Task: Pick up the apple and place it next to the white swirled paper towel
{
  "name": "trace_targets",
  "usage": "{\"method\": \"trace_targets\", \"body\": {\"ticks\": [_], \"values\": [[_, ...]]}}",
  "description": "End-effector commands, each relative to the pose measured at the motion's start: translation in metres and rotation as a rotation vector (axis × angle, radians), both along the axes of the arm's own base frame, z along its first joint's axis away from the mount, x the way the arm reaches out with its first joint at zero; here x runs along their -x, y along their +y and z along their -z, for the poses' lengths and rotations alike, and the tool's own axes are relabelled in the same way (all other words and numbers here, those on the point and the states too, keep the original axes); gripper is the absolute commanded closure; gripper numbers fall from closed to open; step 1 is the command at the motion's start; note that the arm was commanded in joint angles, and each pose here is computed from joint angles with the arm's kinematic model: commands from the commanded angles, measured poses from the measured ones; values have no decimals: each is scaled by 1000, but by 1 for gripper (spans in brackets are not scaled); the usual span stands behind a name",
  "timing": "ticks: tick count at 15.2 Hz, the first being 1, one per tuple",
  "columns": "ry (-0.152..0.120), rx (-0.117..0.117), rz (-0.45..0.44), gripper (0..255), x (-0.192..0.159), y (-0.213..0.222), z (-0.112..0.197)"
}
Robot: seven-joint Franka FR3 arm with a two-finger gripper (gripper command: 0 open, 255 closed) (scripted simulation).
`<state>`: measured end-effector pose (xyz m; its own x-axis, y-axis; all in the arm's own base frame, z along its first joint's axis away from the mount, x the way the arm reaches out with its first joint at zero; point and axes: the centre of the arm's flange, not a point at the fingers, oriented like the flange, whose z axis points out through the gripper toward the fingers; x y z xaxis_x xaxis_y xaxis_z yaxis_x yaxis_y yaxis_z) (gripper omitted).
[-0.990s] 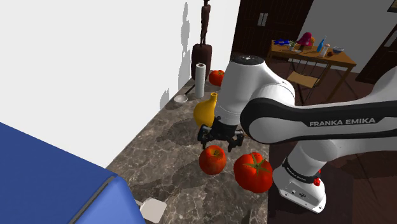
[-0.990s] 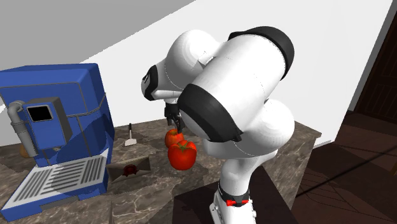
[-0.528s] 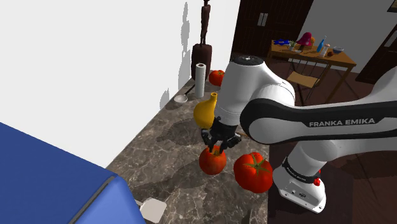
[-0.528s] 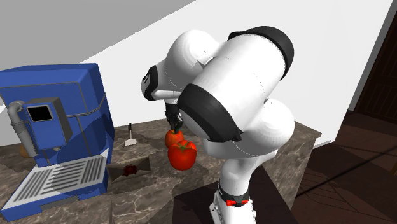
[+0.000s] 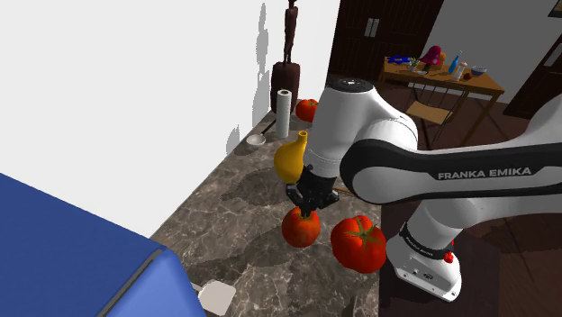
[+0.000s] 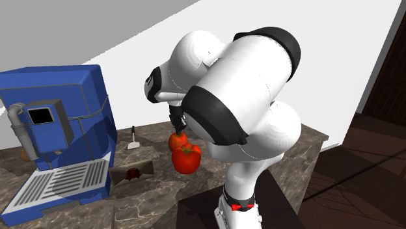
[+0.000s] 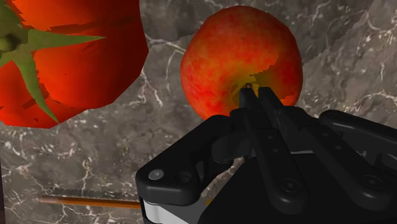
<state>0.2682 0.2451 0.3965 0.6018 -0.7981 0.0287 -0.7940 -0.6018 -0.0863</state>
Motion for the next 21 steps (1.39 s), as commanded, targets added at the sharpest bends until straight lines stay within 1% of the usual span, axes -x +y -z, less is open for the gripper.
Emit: {"method": "trace_targets", "body": {"ticks": [1,21], "values": [[2,1,0,255,0,0,-5],[2,1,0,255,0,0,-110]]}}
